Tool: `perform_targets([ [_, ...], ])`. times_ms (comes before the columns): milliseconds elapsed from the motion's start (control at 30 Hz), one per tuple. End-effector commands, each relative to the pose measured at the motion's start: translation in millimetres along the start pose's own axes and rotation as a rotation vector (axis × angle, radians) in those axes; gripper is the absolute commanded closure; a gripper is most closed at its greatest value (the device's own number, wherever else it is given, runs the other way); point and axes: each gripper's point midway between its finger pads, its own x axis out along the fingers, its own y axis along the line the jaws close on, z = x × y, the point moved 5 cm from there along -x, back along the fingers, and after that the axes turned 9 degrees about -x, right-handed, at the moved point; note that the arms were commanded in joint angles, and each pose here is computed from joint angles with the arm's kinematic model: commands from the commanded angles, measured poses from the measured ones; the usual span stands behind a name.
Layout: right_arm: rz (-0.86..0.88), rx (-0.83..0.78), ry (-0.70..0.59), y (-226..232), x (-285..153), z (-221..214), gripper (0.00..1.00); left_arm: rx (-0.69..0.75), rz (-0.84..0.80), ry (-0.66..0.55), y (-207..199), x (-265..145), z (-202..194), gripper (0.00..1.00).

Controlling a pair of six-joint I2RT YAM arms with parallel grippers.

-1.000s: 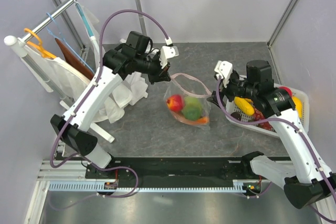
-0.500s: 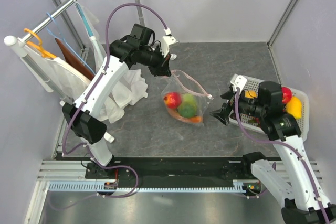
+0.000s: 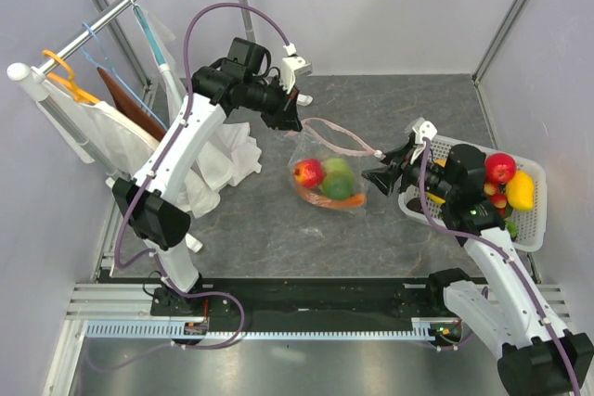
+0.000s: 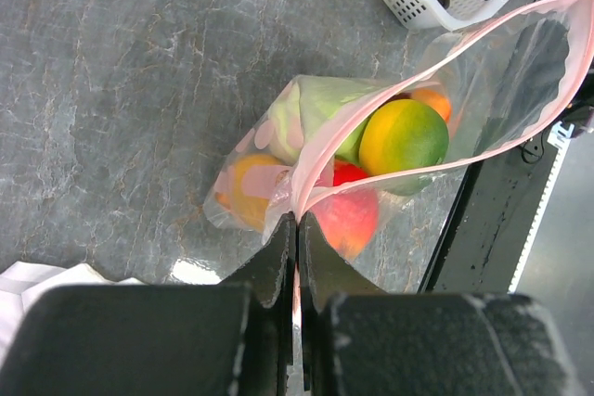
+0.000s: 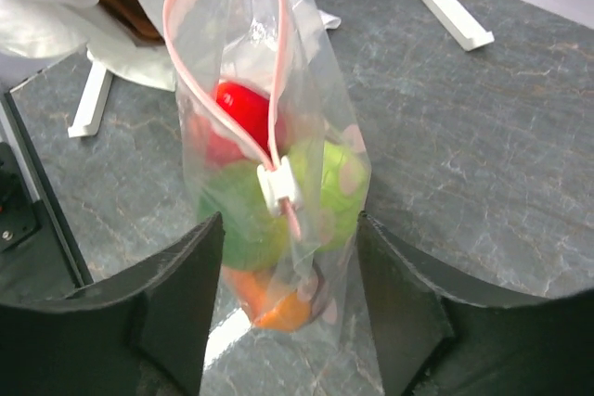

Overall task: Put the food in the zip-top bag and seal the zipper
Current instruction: Zip the zipper food storage bag at the center of the board.

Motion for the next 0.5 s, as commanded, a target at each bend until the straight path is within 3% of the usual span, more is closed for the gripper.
perform_targets([
  [0,-0.008,-0.086,-0.091,-9.2,7.6,20.9,0.38,-0.005,-0.027,-0.053,-5.6,-11.1,11.5,0.98],
  [133,-0.007,-0.156,-0.085,-11.7,7.8,17.3,0.58,-0.016,-0.033,-0.051,-3.8,-12.1,9.6,0.98],
  [167,-0.007,-0.164,-0.085,-11.9,7.8,16.3,0.72,-0.021,-0.034,-0.054,-3.0,-13.8,9.3,0.98],
  [267,-0.028,-0.191,-0.105,-13.2,5.9,19.0,1.0,-0.023,-0.052,-0.052,-3.6,-14.6,6.3,0.98],
  [467,-0.032,-0.22,-0.113,-13.8,4.2,29.8,1.0,0.016,-0.081,-0.021,-4.9,-14.0,-5.4,0.96],
])
